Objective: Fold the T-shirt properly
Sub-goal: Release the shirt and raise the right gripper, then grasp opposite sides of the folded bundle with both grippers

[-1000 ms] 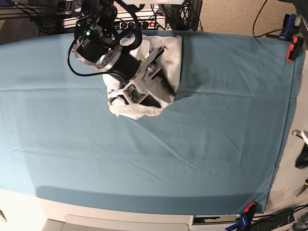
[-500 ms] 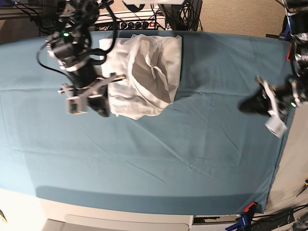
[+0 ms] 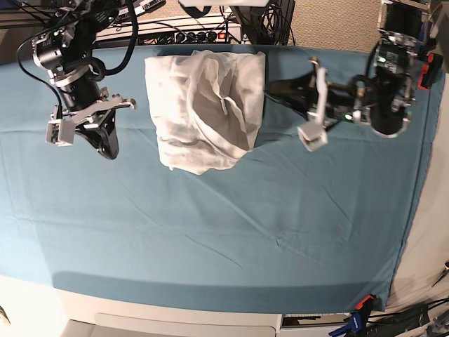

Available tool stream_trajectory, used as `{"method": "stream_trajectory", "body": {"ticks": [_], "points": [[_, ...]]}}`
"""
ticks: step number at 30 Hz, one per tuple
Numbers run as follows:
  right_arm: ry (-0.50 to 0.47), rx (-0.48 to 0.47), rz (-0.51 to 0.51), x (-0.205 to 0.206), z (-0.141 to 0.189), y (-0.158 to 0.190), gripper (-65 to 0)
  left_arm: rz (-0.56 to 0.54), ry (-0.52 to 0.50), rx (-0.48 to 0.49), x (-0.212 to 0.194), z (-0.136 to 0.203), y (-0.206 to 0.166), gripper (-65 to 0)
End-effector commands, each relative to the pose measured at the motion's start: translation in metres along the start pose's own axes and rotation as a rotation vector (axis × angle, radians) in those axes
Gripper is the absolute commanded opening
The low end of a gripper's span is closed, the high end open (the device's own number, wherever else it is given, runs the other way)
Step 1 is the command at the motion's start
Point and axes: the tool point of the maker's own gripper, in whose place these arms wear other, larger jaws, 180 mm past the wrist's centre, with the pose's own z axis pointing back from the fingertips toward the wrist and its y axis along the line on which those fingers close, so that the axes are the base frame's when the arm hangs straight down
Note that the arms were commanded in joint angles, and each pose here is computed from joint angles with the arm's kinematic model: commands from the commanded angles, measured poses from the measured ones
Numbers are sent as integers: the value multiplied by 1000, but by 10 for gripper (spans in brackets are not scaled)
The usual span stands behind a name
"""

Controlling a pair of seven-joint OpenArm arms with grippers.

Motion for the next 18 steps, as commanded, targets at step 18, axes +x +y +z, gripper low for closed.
{"method": "stream_trajectory", "body": {"ticks": [18], "points": [[7,447,-238,-6,-54,20,-650,-29,-103,-46,25,-8,-11,-650]]}}
